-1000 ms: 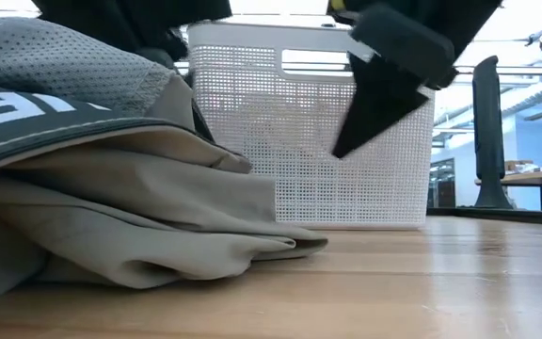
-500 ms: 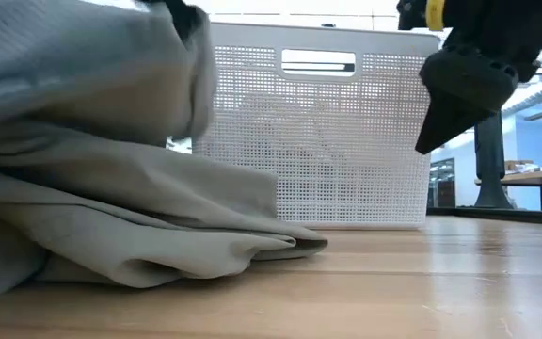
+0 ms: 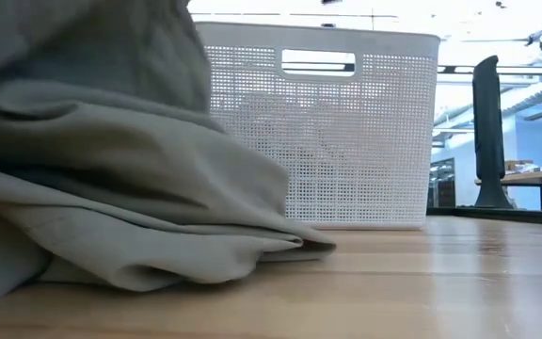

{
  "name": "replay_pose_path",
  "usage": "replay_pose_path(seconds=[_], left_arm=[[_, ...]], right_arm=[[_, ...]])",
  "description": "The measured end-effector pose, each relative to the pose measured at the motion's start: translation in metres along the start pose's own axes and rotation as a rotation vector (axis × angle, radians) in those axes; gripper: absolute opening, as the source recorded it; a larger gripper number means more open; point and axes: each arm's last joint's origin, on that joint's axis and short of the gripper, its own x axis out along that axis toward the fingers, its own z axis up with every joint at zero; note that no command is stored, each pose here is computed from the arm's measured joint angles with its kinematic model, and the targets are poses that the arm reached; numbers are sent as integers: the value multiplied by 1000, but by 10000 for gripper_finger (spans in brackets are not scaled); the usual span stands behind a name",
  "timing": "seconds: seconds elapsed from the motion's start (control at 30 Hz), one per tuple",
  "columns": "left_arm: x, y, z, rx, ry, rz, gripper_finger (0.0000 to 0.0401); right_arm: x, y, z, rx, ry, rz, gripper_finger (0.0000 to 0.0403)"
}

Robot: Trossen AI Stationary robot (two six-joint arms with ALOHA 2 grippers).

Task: Sort clothes
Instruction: Put the light brown shorts into the laundry bin

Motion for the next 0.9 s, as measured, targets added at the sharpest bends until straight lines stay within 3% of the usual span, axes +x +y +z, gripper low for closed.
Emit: replay_pose_path(seconds=[0.2, 0.27, 0.4, 0.47, 0.67, 0.8, 0.9], left_arm=[[-15, 10, 20, -46, -110, -222, 2], [-17, 12, 22, -52, -118, -235, 3], [-16, 18, 24, -63, -122, -223, 6], [-13, 20, 24, -76, -118, -212, 6], [-5, 27, 24, -96, -110, -240, 8], [-2, 28, 24, -98, -110, -288, 9], [0, 30, 23, -116, -105, -305, 10]], right_arm=[[-20, -12, 30, -10, -162, 45, 238], [-28, -15, 40, 3, -223, 84, 238], [-40, -13, 56, -7, -343, 294, 238], [-40, -10, 58, -13, -371, 331, 238], [-37, -9, 57, -1, -357, 326, 238], [-35, -12, 58, -36, -367, 265, 238], [-31, -15, 59, -46, -366, 290, 238]])
